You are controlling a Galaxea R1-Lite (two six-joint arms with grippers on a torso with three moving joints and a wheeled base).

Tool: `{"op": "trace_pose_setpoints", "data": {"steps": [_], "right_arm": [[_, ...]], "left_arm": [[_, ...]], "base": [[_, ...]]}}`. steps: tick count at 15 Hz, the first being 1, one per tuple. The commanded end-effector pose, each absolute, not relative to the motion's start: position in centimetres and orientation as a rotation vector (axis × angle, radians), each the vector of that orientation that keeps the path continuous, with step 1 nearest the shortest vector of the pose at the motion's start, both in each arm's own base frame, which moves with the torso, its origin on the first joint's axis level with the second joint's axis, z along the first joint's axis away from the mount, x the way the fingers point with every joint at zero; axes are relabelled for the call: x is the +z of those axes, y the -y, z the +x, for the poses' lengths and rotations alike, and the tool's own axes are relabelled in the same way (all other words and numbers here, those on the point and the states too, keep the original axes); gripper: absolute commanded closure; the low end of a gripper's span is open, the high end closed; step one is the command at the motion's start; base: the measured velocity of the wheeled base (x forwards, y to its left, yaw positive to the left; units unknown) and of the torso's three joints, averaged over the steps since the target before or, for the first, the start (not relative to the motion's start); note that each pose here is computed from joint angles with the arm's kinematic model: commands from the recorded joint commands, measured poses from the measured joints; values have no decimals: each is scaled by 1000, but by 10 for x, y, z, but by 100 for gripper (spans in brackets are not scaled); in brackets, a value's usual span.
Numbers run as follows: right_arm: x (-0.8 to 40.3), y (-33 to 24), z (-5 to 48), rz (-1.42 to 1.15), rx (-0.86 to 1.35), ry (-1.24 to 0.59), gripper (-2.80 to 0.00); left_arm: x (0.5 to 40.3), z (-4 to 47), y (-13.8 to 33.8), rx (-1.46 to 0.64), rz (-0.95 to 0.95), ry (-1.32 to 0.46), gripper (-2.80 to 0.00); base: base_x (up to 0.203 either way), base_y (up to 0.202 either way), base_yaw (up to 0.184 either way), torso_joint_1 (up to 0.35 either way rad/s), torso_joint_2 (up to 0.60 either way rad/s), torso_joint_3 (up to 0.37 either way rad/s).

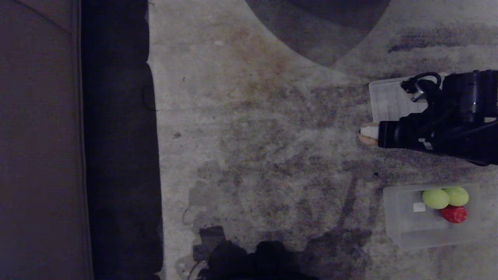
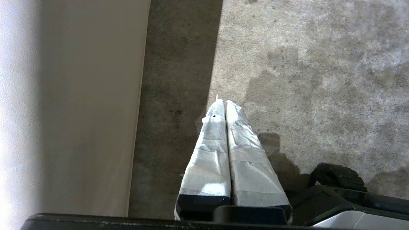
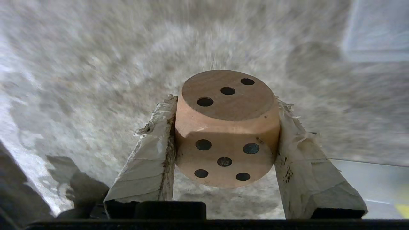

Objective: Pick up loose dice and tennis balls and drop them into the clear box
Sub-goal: Put the toys in the box

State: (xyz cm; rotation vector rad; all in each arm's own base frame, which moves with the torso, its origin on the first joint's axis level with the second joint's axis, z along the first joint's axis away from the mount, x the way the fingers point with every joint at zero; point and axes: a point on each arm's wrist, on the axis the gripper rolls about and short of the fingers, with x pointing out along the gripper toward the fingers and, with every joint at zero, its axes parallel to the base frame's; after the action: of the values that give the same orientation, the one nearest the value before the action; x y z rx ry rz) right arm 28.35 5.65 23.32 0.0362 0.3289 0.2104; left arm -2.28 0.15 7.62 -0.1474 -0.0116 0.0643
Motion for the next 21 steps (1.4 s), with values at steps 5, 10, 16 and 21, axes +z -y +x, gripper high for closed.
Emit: {"op": "trace_pose_setpoints", "data": {"steps": [5, 10, 16, 21], "right_arm": [[248, -33, 203, 46, 178, -250, 0], [214, -18, 149, 17, 142, -294, 0], [159, -2, 62, 16, 54, -312, 0], [125, -1, 11, -12, 36, -216, 0]], "left_arm": [[76, -23, -1, 65, -149, 13, 0], [76, -23, -1, 65, -149, 14, 0], [76, -23, -1, 65, -149, 14, 0], [76, -23, -1, 65, -149, 14, 0]], "base": [[0, 0, 0, 0, 0, 0], [0, 0, 0, 0, 0, 0], [0, 0, 0, 0, 0, 0], [0, 0, 0, 0, 0, 0]]}}
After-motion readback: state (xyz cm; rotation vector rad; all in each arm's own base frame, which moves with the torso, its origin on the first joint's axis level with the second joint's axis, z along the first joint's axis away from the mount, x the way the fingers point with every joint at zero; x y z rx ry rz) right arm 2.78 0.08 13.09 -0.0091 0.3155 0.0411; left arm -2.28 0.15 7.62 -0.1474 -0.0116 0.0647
